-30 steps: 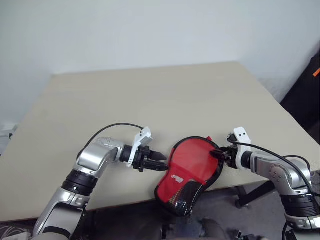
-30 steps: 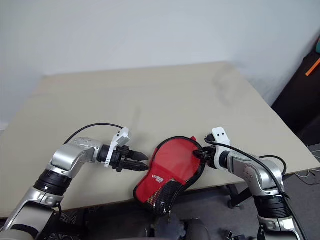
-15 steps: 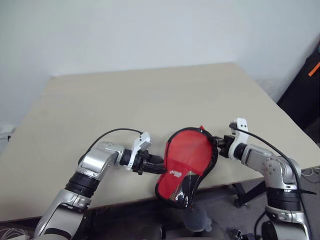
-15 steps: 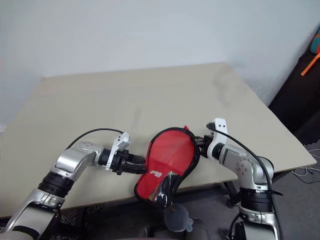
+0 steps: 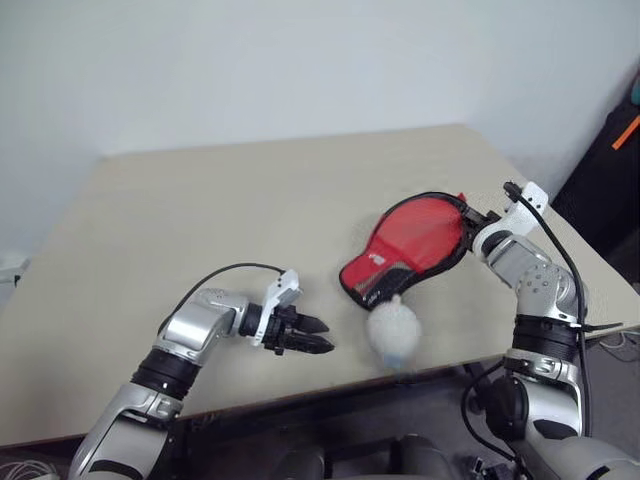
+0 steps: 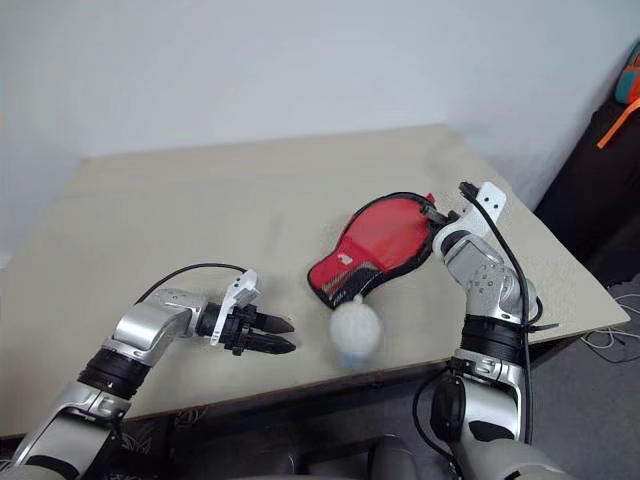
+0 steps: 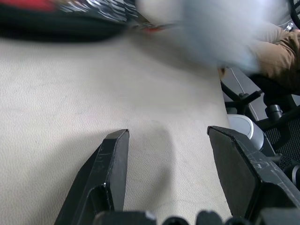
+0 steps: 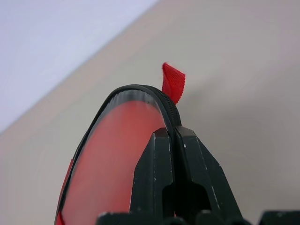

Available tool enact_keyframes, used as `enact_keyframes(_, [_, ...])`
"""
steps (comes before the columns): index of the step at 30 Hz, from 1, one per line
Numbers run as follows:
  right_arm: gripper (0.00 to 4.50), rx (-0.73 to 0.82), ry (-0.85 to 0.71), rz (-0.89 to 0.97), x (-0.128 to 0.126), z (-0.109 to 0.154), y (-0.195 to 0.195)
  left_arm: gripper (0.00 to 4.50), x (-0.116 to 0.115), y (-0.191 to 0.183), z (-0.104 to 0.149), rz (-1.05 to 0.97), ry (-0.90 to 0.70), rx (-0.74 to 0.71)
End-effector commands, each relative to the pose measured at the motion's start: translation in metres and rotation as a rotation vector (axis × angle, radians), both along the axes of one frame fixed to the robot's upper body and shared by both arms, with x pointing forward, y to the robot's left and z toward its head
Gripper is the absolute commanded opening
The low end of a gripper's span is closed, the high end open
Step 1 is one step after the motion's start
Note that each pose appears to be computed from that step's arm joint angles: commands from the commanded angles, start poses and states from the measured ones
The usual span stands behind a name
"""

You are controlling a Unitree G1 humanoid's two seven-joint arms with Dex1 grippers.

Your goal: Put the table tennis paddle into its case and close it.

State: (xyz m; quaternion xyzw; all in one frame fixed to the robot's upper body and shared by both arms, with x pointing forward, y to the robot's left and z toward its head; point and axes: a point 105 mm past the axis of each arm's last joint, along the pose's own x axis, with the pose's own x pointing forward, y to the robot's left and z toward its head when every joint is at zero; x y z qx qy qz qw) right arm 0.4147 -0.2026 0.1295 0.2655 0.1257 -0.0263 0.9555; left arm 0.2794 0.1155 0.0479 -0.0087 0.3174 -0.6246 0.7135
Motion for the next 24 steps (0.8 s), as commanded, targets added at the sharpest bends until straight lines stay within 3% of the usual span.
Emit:
enact_keyframes(1, [0.01, -0.017, -0.077, -0.023, 0.011, 0.026, 0.000, 2.80, -0.002, -0.001, -0.002, 0.000, -0.001, -0.001])
enact_keyframes(5, [0.01, -0.128, 0.056, 0.122, 0.007, -0.015, 0.031, 2.80, 0.000, 0.002, -0.002, 0.014, -0.012, -0.001])
enact_keyframes(8, [0.01, -0.112, 0.079, 0.154, 0.003, -0.027, 0.038, 2.80, 0.002, 0.002, 0.001, 0.026, -0.022, -0.010])
enact_keyframes(11, [0.71, -0.078, 0.108, 0.139, 0.000, -0.034, 0.035, 2.80, 0.004, 0.001, 0.004, 0.038, -0.028, -0.023])
enact_keyframes(16, [2.57, -0.124, 0.116, 0.119, 0.000, -0.037, 0.028, 2.80, 0.009, 0.003, 0.006, 0.054, -0.042, -0.029])
enact_keyframes(20, [3.95, -0.201, 0.031, 0.080, 0.002, -0.021, 0.016, 2.80, 0.023, 0.004, 0.016, 0.101, -0.070, -0.058])
enact_keyframes(24, [3.95, -0.189, -0.169, 0.255, -0.015, 0.006, 0.037, 2.80, 0.041, 0.016, 0.025, 0.156, -0.135, -0.045])
